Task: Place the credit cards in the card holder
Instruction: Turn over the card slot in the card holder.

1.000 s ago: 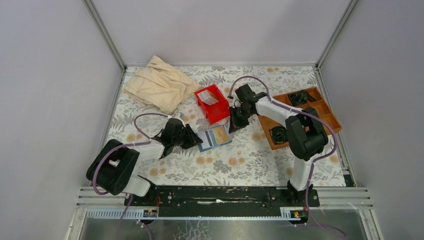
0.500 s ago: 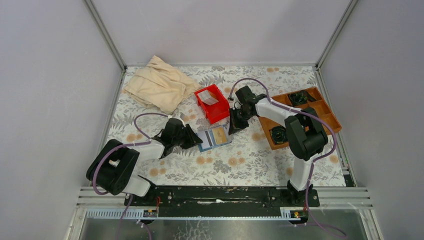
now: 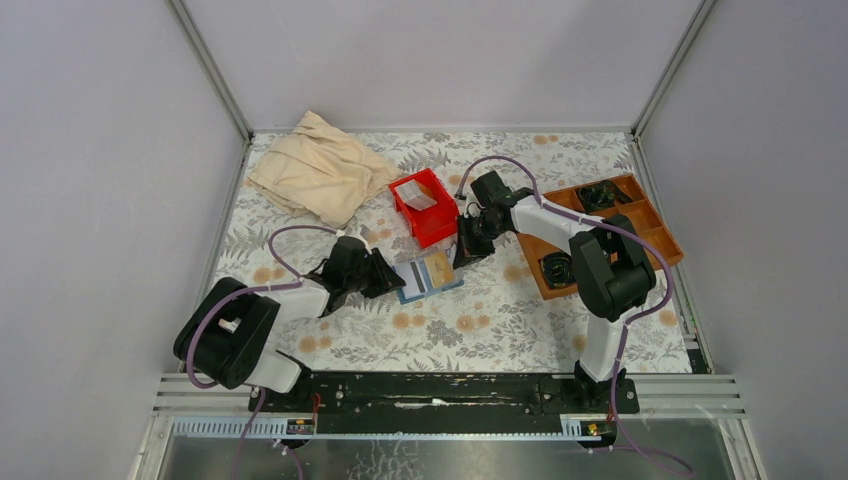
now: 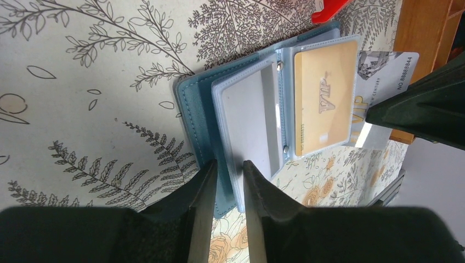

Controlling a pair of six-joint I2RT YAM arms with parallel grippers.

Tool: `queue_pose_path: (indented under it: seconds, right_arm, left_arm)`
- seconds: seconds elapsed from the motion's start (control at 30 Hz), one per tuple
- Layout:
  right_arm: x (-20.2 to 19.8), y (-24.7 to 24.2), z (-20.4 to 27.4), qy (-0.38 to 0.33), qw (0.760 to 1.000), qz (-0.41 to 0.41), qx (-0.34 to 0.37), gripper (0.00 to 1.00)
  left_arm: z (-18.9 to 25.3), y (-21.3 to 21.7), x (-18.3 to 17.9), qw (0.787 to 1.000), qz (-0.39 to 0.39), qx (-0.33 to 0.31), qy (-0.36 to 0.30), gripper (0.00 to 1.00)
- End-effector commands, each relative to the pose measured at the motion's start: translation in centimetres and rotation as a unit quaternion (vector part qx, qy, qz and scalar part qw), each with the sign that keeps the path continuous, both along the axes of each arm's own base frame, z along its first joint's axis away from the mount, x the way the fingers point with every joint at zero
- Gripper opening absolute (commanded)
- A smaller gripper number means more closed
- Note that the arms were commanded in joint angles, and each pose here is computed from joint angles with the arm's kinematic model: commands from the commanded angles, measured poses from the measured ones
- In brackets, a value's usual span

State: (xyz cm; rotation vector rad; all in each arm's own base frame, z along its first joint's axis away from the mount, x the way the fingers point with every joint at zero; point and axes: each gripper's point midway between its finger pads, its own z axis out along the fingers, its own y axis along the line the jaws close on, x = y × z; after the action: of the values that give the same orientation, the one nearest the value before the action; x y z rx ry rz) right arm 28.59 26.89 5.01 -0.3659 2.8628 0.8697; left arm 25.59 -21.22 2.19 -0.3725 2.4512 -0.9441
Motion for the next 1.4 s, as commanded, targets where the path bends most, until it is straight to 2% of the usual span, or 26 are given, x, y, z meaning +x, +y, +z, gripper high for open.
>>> queue_pose_path:
  seconds: [0.0, 0.3, 0.57, 1.07, 1.37]
  right_arm:
    - [0.7, 1.5, 2.2, -0.013, 0.999, 0.000, 0.039, 0.00]
    - [0.8, 4.5, 4.2, -0.025, 0.998, 0.024, 0.055, 0.00]
    - [-0.5, 6.8, 3.0, -0.010, 0.997, 0.052, 0.049, 0.00]
    - [-0.9, 6.3, 1.9, -0.004, 0.997, 0.058, 0.041, 0.00]
    - [-0.6, 5.4, 1.3, 0.005, 0.997, 0.044, 0.058, 0.00]
  left_arm:
    - [-0.9, 0.1, -0.4, 1.000, -0.013, 0.014, 0.006, 0.31]
    - [-1.3, 0.1, -0.4, 1.000, -0.014, 0.017, 0.010, 0.31]
    - [-1.5, -0.2, 0.2, 0.999, -0.021, 0.024, 0.008, 0.29]
    - [-1.6, 1.0, -0.5, 0.998, -0.019, 0.051, 0.008, 0.27]
    - [-2.0, 2.1, -0.5, 0.995, -0.026, 0.094, 0.006, 0.27]
